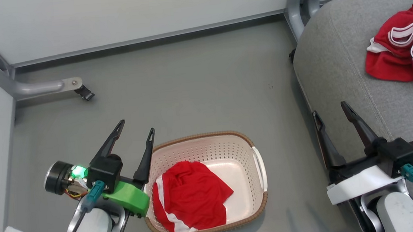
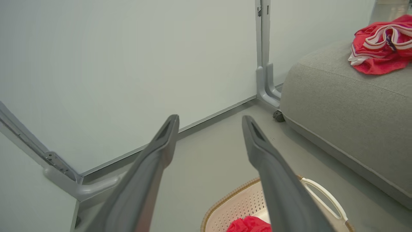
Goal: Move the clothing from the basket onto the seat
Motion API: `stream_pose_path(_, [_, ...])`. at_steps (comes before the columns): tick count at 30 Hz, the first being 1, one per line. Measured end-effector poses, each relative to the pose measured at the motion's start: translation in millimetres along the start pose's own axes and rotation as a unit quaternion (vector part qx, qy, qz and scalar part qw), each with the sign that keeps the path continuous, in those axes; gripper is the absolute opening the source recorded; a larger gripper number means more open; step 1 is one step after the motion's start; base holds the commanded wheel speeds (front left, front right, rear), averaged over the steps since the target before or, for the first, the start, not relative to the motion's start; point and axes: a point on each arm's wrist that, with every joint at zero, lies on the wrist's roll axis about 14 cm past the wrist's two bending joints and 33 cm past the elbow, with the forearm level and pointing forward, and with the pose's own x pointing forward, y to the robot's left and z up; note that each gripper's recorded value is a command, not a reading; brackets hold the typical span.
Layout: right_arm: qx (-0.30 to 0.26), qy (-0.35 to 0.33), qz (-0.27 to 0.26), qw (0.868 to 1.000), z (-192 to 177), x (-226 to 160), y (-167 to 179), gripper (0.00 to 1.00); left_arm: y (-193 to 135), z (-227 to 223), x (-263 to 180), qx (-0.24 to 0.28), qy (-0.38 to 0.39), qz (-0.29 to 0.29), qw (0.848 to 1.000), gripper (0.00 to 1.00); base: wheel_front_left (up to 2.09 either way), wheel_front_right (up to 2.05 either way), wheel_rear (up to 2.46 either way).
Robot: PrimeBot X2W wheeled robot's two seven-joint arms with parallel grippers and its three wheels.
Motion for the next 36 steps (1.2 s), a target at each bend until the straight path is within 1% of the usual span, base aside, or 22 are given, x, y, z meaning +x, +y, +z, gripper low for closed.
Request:
stream_pose_path(4, [-0.006,-0.003,-0.004,1.0,-1.3,10.0,-6.5,1.0,-14.8,-17.8,19.2,0.017,0.026,-0.047,0.998,1.0,0.0,0.0,0.0])
stream_pose_path(8, [-0.01,-0.006,-0.01,1.0,-3.1,20.9,-14.4,1.0,-29.2,-39.3,35.4,0.034,0.055,-0.093,0.994,1.0,0.0,0.0,0.0])
stream_pose_path(10, [-0.014,-0.005,-0.016,1.0,-6.6,27.5,-20.9,1.0,-42.0,-57.8,44.7,0.045,0.078,-0.128,0.988,1.0,0.0,0.0,0.0])
stream_pose_path(16, [-0.023,-0.001,-0.024,0.999,-15.2,39.0,-32.9,1.0,-65.5,-100.2,55.7,0.063,0.129,-0.195,0.97,1.0,0.0,0.0,0.0])
stream_pose_path(22, [-0.031,0.005,-0.031,0.999,-26.4,50.2,-44.5,1.0,-86.0,-144.9,61.7,0.083,0.179,-0.259,0.946,1.0,0.0,0.0,0.0])
stream_pose_path(30, [-0.039,0.021,-0.035,0.998,-48.3,61.5,-56.1,1.0,-100.1,-203.5,59.9,0.108,0.243,-0.319,0.91,1.0,0.0,0.0,0.0])
stream_pose_path(36, [-0.046,0.034,-0.038,0.998,-67.7,69.5,-64.8,1.0,-104.9,-252.6,50.0,0.133,0.301,-0.358,0.874,1.0,0.0,0.0,0.0])
